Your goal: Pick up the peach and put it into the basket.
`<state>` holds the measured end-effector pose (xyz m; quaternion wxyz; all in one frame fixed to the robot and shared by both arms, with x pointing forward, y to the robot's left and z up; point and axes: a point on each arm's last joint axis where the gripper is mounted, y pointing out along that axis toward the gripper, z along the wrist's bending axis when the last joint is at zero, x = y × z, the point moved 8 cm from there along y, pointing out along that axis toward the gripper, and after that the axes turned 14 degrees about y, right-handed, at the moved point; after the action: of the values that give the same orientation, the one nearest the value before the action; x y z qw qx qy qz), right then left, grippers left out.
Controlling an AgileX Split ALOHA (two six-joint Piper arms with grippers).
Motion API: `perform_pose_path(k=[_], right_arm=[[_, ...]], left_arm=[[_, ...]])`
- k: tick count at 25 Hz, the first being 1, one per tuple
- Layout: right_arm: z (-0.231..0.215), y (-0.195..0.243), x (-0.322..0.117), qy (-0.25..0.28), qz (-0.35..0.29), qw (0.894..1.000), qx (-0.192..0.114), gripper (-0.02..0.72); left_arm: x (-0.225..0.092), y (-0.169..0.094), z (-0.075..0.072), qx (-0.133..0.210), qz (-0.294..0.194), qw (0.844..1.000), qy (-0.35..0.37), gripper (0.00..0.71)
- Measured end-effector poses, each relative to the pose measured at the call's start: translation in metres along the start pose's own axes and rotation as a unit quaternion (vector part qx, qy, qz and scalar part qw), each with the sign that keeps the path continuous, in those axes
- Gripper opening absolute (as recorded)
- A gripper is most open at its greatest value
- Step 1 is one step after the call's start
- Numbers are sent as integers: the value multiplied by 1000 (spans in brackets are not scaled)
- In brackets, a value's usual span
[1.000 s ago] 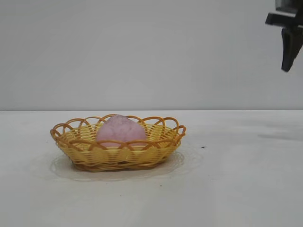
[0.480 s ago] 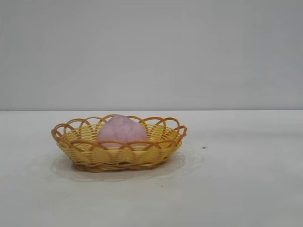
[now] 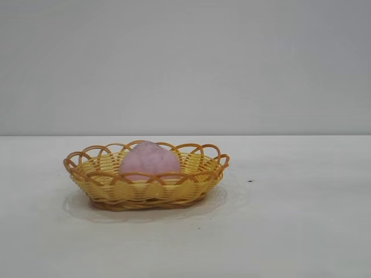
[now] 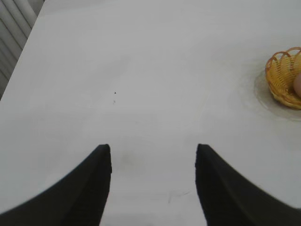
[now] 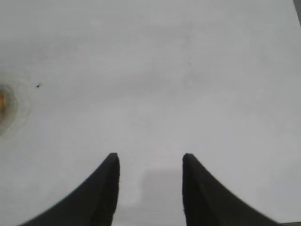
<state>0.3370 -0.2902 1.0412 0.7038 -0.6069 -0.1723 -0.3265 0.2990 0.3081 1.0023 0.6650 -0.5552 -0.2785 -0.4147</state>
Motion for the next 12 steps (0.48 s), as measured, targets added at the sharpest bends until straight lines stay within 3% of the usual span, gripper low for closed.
perform_pose_path(k=[7, 12], right_arm=[[-12, 27, -47, -30, -21, 999, 10, 309], [-13, 20, -51, -35, -68, 997, 22, 309]], left_arm=[[0, 0, 0, 0, 0, 1000, 0, 351], [0, 0, 0, 0, 0, 1000, 0, 351]])
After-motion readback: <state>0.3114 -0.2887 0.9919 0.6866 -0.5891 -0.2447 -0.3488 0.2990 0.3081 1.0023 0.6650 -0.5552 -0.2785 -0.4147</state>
